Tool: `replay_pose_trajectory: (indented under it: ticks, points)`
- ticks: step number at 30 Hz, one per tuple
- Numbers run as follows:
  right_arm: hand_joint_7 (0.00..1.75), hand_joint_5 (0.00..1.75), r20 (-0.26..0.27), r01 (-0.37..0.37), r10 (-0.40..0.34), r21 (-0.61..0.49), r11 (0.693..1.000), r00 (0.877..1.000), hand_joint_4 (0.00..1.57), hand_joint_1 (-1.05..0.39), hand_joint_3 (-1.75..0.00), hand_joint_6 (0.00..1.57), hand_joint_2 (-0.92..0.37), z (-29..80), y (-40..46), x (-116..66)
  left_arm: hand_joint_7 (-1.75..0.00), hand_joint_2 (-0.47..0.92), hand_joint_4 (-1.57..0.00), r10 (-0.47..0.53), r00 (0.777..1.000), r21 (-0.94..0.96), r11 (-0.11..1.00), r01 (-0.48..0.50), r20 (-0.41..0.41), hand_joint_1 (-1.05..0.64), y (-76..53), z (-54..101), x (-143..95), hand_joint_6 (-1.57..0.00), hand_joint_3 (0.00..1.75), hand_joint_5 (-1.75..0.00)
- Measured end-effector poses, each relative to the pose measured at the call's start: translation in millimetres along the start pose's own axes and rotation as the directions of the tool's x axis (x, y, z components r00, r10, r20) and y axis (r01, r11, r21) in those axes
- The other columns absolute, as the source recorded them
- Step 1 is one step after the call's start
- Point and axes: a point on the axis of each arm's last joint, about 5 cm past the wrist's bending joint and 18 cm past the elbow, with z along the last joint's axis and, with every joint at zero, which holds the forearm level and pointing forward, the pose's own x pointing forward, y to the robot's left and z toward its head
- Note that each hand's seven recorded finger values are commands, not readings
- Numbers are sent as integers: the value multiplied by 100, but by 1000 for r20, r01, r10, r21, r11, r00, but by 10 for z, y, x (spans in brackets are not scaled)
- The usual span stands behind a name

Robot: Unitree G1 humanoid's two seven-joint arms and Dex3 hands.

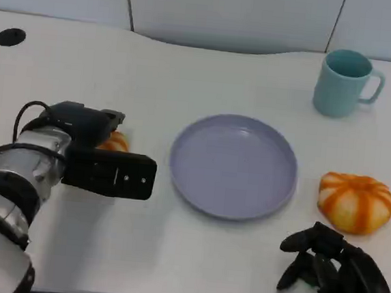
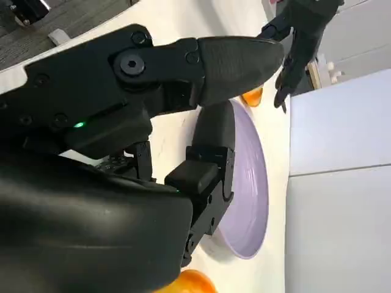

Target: Grasp the bread from the table and place it into the plate.

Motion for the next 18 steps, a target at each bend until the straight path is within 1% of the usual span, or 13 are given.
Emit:
replay_pose_trajectory:
  ticks: [4,8,11,18]
  points:
    - [107,151,5,-3,3,6,1000,1000,62,-41,-35,64,-92,-8,4,-14,0,84,0,-43,998,-8,999,43,-35,-80,-26,11,8,-10,0,-20]
    - [106,151,9,-3,3,5,1000,1000,63,-41,-35,66,-92,-14,5,-28,-1,84,-1,-62,996,-8,998,61,-61,-80,-28,2,10,-11,0,-22]
    - [104,151,13,-4,4,14,1000,1000,64,-42,-34,66,-92,-18,3,-38,-1,84,0,-75,994,-6,997,75,-77,-79,-55,17,14,-11,0,-22]
    - [102,148,27,-21,20,28,999,999,63,-43,-33,68,-92,-41,8,-59,0,85,0,-107,989,-17,994,105,-106,-76,-81,46,21,-8,0,-13]
